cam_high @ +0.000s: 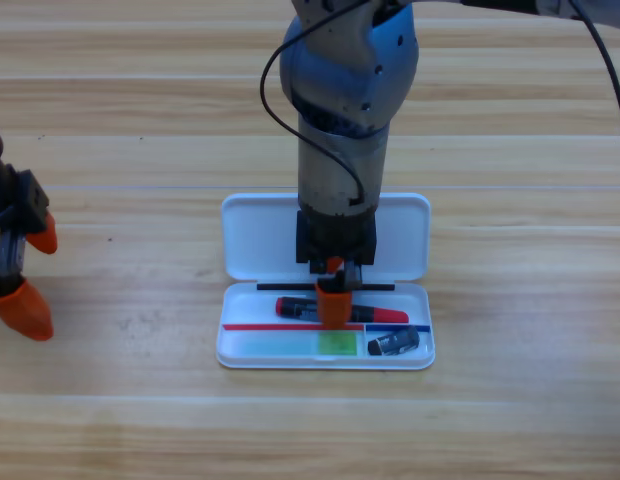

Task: Clean up eraser and pencils

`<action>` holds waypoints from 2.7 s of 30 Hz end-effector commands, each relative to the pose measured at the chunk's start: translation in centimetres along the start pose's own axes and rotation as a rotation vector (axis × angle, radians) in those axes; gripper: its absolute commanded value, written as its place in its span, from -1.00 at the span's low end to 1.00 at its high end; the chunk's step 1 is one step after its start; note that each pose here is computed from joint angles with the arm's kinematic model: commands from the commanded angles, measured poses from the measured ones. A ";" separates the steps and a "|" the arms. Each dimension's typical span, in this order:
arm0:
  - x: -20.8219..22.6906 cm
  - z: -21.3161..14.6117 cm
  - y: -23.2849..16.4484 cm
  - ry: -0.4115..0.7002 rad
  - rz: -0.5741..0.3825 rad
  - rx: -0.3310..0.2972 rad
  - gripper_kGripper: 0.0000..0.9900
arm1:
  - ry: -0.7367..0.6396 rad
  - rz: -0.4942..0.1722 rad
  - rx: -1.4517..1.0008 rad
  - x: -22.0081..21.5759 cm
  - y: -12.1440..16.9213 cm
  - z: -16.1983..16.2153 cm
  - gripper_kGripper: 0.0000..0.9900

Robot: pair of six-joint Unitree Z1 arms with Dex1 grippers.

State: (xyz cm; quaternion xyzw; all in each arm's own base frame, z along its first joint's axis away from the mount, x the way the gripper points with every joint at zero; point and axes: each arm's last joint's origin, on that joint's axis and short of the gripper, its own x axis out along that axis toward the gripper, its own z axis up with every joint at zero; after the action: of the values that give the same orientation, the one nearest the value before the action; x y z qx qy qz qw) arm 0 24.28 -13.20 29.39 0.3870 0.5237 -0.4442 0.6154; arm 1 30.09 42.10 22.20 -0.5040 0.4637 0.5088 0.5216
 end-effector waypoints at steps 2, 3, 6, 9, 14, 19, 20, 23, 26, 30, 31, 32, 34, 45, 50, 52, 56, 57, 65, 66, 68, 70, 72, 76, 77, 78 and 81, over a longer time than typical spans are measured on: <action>1.2 -0.3 0.4 0.013 -0.026 -0.029 1.00 | 0.031 0.013 -0.002 0.6 1.1 0.6 0.74; 1.1 -0.2 0.4 0.010 -0.023 -0.029 1.00 | 0.025 0.014 0.002 0.1 1.2 0.4 0.74; 0.6 0.1 0.7 -0.010 -0.003 -0.027 1.00 | -0.013 0.035 0.011 -2.2 2.0 -0.3 0.83; -0.4 0.8 1.3 -0.038 0.033 -0.026 0.98 | -0.096 0.080 0.006 -6.6 4.0 -1.6 0.91; -2.2 1.7 3.9 -0.112 0.083 -0.057 0.80 | -0.326 0.101 0.031 -16.1 8.0 -5.9 1.00; -1.9 2.8 7.4 -0.187 0.064 -0.078 0.28 | -0.622 0.002 0.071 -22.9 13.2 -13.0 1.00; -1.6 3.1 8.3 -0.208 0.059 -0.068 0.04 | -0.665 -0.019 0.085 -23.3 14.2 -14.4 1.00; -0.8 3.7 10.8 -0.306 0.049 -0.040 -1.00 | -0.741 -0.057 0.099 -23.8 16.3 -17.5 1.00; 0.0 3.1 12.8 -0.412 0.006 -0.108 -1.00 | -0.738 -0.037 0.107 -23.3 17.0 -18.4 1.00; 1.7 2.6 15.0 -0.446 -0.004 -0.148 -1.00 | -0.698 0.015 0.114 -21.7 16.4 -17.3 1.00; 2.3 2.7 15.5 -0.441 -0.012 -0.153 -1.00 | -0.685 0.026 0.117 -21.2 16.2 -16.9 1.00; 3.0 2.8 15.8 -0.433 -0.023 -0.150 -1.00 | -0.677 0.040 0.117 -20.8 16.0 -16.6 1.00; 5.1 3.0 16.4 -0.435 -0.077 -0.145 -1.00 | -0.662 0.074 0.116 -19.9 15.5 -15.8 1.00; 14.5 5.5 19.1 -0.474 -0.312 -0.169 -1.00 | -0.639 0.134 0.117 -18.4 14.6 -14.1 1.00; 16.4 6.3 19.4 -0.488 -0.373 -0.173 -1.00 | -0.646 0.147 0.115 -18.4 14.6 -13.9 1.00; 17.1 6.6 19.2 -0.495 -0.408 -0.173 -1.00 | -0.649 0.147 0.117 -18.5 14.6 -13.9 1.00; 18.3 7.5 18.2 -0.494 -0.483 -0.162 -1.00 | -0.653 0.156 0.119 -18.6 14.6 -13.9 1.00; 18.6 7.8 17.8 -0.494 -0.502 -0.155 -1.00 | -0.653 0.158 0.119 -18.6 14.6 -13.9 1.00; 17.6 10.5 14.5 -0.475 -0.579 -0.094 -1.00 | -0.653 0.162 0.120 -18.5 14.7 -13.9 1.00; 17.1 10.8 14.1 -0.477 -0.578 -0.082 -1.00 | -0.653 0.163 0.119 -18.5 14.7 -13.9 1.00; 16.3 11.3 13.5 -0.479 -0.578 -0.062 -1.00 | -0.654 0.165 0.122 -18.5 14.7 -13.9 1.00; 15.4 11.8 12.8 -0.477 -0.579 -0.043 -1.00 | -0.654 0.166 0.123 -18.5 14.7 -13.9 1.00; 14.7 12.3 11.9 -0.472 -0.584 -0.022 -1.00 | -0.655 0.166 0.126 -18.6 14.7 -14.0 1.00; 13.4 13.4 10.1 -0.448 -0.578 0.026 -1.00 | -0.656 0.166 0.129 -18.6 14.7 -14.0 1.00; 13.0 13.7 9.6 -0.443 -0.573 0.037 -1.00 | -0.656 0.167 0.130 -18.6 14.7 -14.0 1.00; 12.8 13.9 9.2 -0.437 -0.569 0.048 -1.00 | -0.656 0.167 0.130 -18.6 14.7 -14.0 1.00; 12.4 14.3 8.5 -0.423 -0.556 0.066 -1.00 | -0.656 0.167 0.132 -18.6 14.7 -14.0 1.00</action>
State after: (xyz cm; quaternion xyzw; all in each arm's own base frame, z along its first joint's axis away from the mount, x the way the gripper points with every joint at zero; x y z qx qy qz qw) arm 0 39.64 -23.41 18.91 0.1225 0.4545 -0.6669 0.5777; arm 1 14.53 25.23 40.46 -0.2432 0.3242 0.6480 0.6449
